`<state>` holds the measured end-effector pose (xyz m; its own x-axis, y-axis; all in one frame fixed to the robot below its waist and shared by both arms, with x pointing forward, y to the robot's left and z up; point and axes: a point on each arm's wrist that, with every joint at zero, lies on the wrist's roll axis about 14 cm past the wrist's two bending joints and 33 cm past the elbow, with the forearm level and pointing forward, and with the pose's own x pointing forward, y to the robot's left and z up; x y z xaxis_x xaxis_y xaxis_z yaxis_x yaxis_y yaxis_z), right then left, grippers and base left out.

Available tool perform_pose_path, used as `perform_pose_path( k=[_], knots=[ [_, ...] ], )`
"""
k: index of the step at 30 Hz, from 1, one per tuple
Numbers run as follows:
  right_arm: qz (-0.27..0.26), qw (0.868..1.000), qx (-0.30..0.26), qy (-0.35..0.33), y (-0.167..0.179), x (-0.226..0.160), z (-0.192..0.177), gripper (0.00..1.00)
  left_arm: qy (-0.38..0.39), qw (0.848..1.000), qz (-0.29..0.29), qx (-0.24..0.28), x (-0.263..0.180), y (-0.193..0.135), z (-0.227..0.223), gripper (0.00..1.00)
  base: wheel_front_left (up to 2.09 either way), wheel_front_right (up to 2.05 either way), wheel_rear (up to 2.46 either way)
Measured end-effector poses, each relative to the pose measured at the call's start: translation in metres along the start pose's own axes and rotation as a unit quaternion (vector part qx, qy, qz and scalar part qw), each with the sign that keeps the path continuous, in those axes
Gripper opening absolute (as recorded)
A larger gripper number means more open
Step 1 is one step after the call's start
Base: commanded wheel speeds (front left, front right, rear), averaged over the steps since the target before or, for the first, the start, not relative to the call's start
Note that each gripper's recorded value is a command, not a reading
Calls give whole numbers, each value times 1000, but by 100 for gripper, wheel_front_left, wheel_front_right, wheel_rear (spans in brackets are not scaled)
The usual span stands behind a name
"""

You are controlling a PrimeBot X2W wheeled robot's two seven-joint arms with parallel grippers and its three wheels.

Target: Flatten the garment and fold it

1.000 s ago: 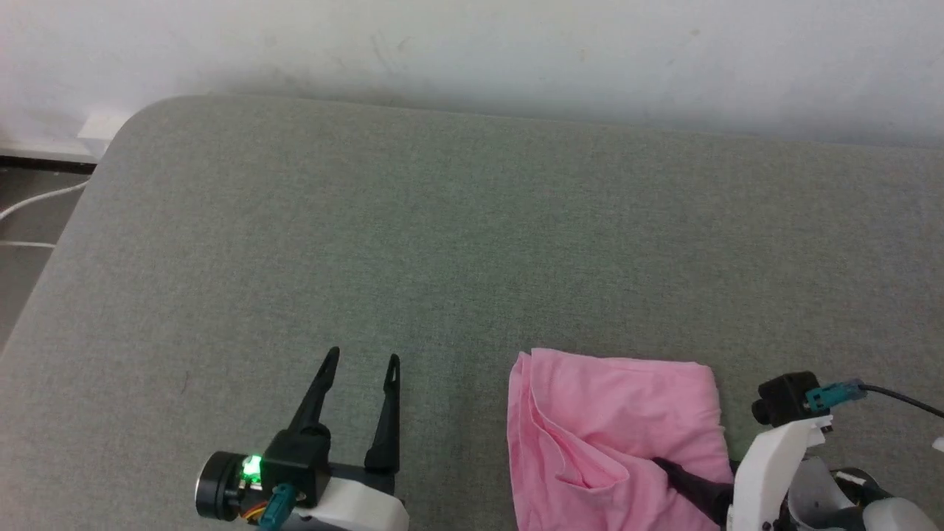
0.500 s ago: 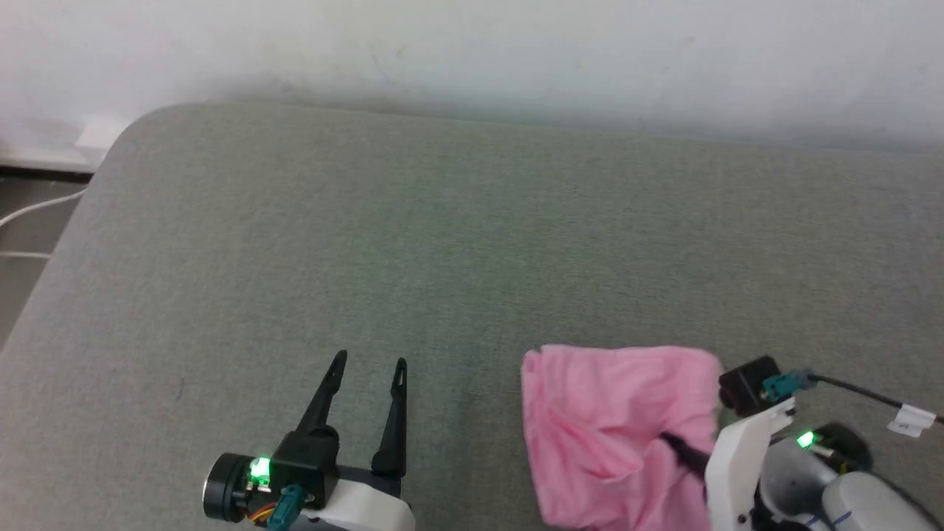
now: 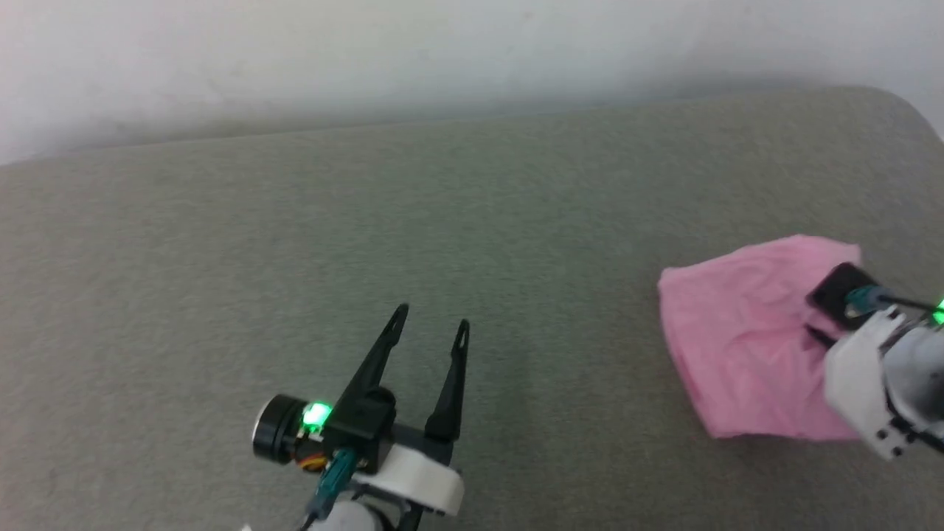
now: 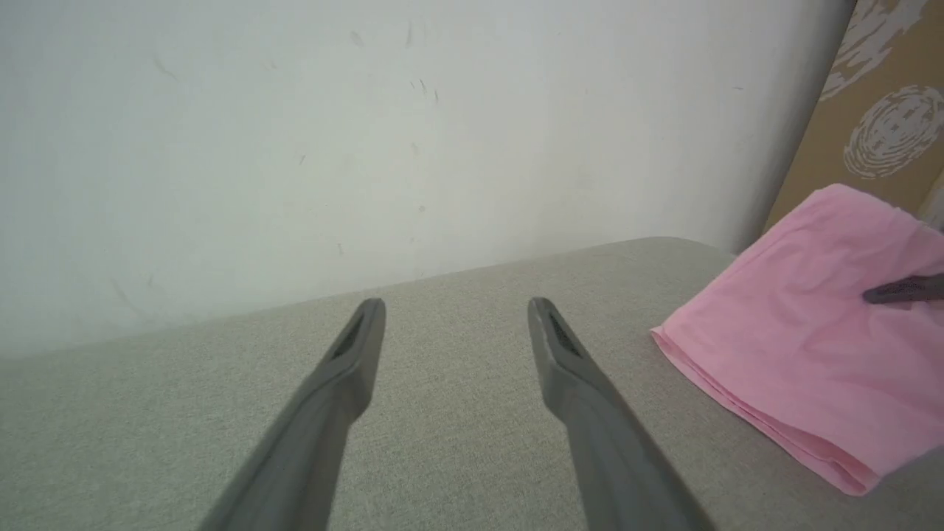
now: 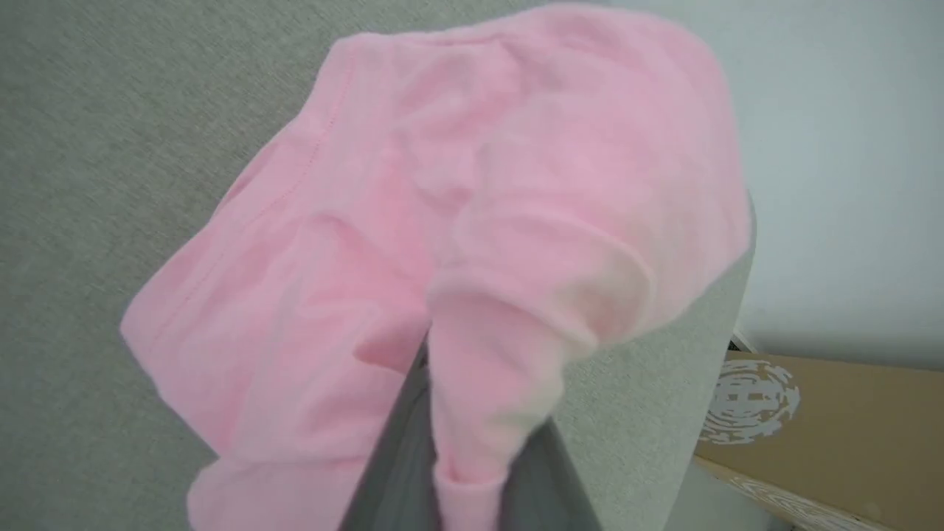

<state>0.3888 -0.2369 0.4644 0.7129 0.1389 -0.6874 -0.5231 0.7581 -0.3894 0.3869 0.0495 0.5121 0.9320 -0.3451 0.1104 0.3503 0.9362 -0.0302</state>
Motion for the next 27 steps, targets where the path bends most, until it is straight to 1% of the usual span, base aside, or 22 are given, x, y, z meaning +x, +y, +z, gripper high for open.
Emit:
perform_pose_path(
  k=[3, 8, 11, 15, 17, 19, 20, 23, 27],
  knots=[
    [-21, 999, 14, 22, -24, -8, -20, 0, -7, 999, -35, -7, 21, -18, -1, 100, 0, 0, 0],
    [-58, 995, 64, 55, -64, -6, -61, 0, -4, 996, -84, -17, 52, -44, -14, 100, 0, 0, 0],
    [-84, 988, 94, 87, -85, -4, -97, 0, 3, 994, -106, -25, 65, -55, -28, 100, 0, 0, 0],
    [-105, 976, 123, 143, -101, 0, -147, 0, 23, 992, -118, -33, 76, -59, -52, 100, 0, 0, 0],
    [-115, 972, 117, 169, -110, 0, -167, 0, 34, 992, -118, -37, 79, -57, -64, 100, 0, 0, 0],
    [-123, 970, 66, 201, -123, -3, -185, 0, 45, 991, -116, -41, 81, -55, -76, 100, 0, 0, 0],
    [-130, 967, 49, 212, -132, -4, -191, 0, 50, 991, -115, -44, 82, -54, -82, 100, 0, 0, 0],
    [-154, 965, 44, 209, -152, 5, -195, 0, 64, 991, -108, -49, 82, -48, -96, 100, 0, 0, 0],
    [-162, 966, 30, 198, -162, 24, -196, 0, 69, 991, -101, -54, 82, -43, -103, 100, 0, 0, 0]
  ],
)
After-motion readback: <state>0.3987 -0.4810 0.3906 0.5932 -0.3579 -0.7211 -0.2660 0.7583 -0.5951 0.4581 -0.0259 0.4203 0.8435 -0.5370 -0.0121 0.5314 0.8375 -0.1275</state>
